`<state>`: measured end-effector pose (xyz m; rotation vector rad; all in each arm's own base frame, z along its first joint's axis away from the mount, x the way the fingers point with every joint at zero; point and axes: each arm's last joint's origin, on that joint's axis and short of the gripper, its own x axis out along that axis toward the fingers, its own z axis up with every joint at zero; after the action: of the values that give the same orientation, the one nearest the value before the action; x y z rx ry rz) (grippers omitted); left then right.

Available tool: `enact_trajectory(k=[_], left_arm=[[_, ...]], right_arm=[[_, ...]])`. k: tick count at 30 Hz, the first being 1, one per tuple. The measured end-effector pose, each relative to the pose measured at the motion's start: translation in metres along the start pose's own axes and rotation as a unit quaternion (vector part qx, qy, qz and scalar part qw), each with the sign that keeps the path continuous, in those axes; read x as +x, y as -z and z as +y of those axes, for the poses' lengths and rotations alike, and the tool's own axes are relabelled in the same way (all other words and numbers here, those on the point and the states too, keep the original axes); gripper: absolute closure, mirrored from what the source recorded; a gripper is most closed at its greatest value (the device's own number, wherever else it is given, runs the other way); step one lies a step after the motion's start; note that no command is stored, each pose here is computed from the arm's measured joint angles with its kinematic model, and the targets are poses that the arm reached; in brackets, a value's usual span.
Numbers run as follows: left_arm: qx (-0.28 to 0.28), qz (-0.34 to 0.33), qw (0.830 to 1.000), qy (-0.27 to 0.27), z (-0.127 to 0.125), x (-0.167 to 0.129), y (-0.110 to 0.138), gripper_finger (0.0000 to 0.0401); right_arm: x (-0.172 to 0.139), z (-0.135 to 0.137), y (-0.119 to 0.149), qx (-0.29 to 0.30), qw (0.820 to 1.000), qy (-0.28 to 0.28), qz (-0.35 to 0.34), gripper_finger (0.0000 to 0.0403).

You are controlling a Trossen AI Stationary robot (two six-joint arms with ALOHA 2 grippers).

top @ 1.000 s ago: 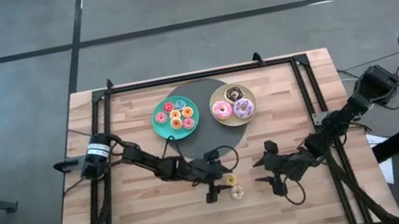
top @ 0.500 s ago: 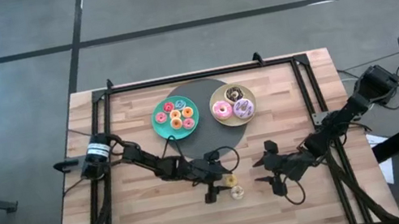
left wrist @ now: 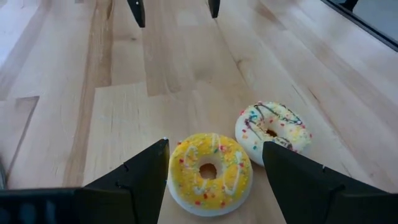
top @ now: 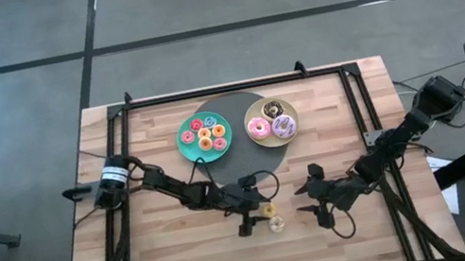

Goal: Pick & Place donuts
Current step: Put the small yellow donut on the green plate

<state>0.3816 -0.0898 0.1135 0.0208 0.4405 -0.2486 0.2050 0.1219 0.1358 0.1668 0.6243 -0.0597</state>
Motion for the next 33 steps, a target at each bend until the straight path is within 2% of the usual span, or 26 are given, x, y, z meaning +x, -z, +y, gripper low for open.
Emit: enact_trajectory(k=[7, 21, 25, 33], left_arm=[[0.0, 0.025, 1.0, -0.003, 0.003, 0.0, 0.005, 0.0167], [-0.003, 0.023, 1.0, -0.007, 0.003, 0.001, 0.004, 0.0167], [-0.006, 0.032, 0.999, -0.007, 0.003, 0.009, 0.011, 0.0167], [-0.004, 0.023, 1.0, -0.003, 0.003, 0.016, 0.008, 0.0167]], right_arm=[[0.0, 0.0, 0.0, 0.001, 1.0, 0.0, 0.0, 0.0175], [0.0, 0.0, 0.0, 0.006, 1.0, -0.001, -0.001, 0.0175], [0.0, 0.0, 0.0, 0.006, 1.0, -0.001, -0.001, 0.0176], [0.0, 0.0, 0.0, 0.013, 1.0, -0.001, 0.001, 0.0177]])
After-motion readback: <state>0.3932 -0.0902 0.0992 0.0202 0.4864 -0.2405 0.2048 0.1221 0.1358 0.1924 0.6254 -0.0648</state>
